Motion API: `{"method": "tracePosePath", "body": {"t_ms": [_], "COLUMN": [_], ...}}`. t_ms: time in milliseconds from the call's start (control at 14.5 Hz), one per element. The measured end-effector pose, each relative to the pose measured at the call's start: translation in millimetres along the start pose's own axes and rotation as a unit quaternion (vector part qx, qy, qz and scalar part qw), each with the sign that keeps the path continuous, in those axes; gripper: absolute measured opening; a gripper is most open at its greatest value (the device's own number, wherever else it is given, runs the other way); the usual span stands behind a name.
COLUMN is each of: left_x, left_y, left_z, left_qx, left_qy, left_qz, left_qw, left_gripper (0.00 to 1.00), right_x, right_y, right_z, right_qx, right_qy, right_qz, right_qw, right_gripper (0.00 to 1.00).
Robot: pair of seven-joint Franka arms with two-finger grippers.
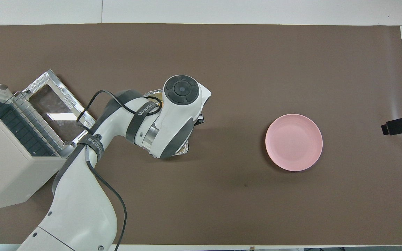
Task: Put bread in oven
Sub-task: 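Grasp the foil tray with the left gripper and lift it, then carry the tray with the left gripper into the open oven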
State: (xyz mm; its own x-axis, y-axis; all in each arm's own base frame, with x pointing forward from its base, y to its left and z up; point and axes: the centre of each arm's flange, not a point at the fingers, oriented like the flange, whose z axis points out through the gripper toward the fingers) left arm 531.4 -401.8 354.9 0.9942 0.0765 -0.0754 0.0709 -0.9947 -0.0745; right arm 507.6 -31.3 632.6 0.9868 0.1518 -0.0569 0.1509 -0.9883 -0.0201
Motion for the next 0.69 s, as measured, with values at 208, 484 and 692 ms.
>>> {"method": "tracePosePath", "body": {"t_ms": [208,484,692], "left_x": [38.9,99.3,120.3], "left_y": [-41.7,-150.5,-219.2], "left_z": [-62.9,-106.1,-89.2], "left_qx": [-0.001,0.012,0.042], "left_qy": [0.001,0.007,-0.010], "left_qz": [-0.045,-0.155,-0.231], "left_qw": [0.999,0.988,0.972], "left_gripper": [0.02,0.02,0.02], "right_x": [0.5,0.6,0.3], "right_y": [-2.4,-2.8,-1.6], "right_z": [-0.7,-1.3,-1.3], "right_qx": [-0.001,-0.001,-0.001], "right_qy": [0.001,0.001,0.001], "right_qz": [-0.002,-0.003,-0.001], "right_qw": [1.000,1.000,1.000], "right_gripper": [1.00,1.00,1.00]}}
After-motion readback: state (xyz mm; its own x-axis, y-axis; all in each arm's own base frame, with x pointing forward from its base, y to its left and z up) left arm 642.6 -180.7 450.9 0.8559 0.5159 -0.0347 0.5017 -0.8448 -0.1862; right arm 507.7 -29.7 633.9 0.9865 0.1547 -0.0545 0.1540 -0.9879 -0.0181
